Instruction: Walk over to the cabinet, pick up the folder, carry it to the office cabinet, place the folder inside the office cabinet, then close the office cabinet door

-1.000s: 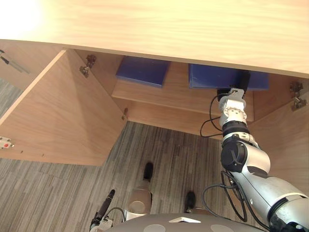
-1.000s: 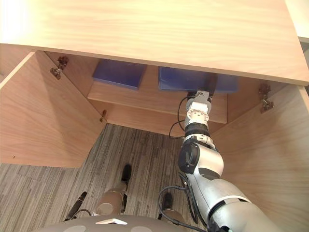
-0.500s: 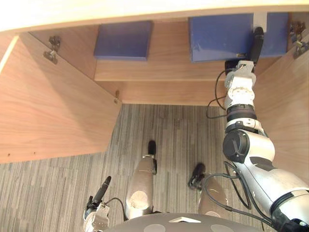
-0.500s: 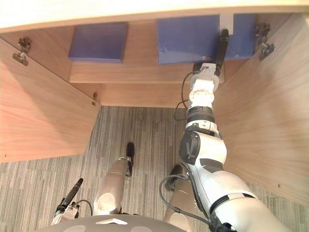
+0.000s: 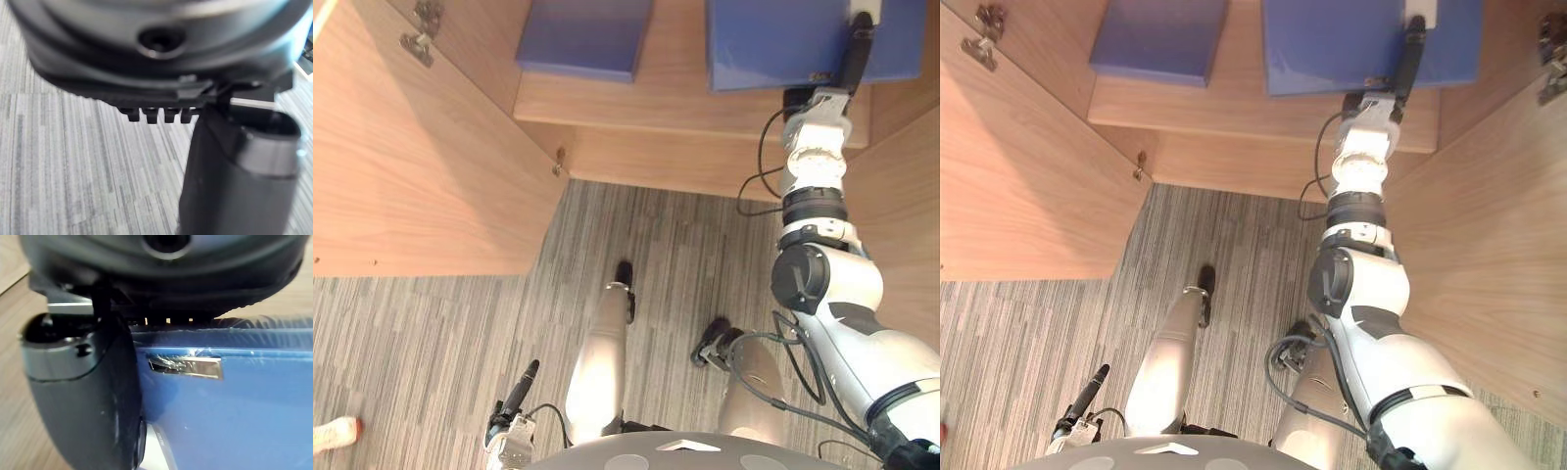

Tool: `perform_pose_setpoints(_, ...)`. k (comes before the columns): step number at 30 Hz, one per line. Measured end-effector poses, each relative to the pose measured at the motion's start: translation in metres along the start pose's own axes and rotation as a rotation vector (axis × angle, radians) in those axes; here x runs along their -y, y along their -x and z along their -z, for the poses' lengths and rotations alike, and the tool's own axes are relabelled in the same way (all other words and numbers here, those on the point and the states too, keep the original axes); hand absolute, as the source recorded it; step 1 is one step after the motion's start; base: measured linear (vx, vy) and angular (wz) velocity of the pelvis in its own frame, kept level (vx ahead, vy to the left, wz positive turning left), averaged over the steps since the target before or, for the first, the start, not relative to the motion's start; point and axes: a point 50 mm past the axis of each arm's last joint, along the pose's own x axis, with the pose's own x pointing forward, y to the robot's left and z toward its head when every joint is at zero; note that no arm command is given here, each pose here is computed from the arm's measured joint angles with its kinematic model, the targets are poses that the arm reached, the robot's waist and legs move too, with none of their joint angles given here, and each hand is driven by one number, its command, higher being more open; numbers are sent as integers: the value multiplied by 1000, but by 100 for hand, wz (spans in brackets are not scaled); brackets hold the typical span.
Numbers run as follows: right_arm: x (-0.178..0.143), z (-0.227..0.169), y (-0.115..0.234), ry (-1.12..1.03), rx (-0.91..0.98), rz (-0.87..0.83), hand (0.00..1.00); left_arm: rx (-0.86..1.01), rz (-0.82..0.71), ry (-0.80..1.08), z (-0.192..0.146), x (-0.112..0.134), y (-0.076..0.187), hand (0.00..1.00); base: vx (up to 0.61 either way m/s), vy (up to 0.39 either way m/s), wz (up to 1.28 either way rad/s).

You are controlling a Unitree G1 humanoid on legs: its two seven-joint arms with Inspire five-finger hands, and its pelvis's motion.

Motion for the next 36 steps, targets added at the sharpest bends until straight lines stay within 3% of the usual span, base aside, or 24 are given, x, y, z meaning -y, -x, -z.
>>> perform_pose_setpoints(7,-11,-19,-5,-5,44,14,0,4,-2,0,0,-1,0,100,24,3,9)
perform_pose_setpoints(16,-62,-52,-8,64,117,-68,0,30,8,2,-7,1,0,100,24,7,8)
perform_pose_setpoints(22,-56,-52,-11,118,118,-10,0,41,10,7,-9,2,0,100,-14,13,9)
perform_pose_setpoints(23,-56,-51,-11,128,115,-10,100,48,12,8,-11,3,0,100,-18,10,13)
perform_pose_setpoints(36,-70,-43,-7,113,99,-61,100,65,14,18,-14,5,0,100,-8,2,8)
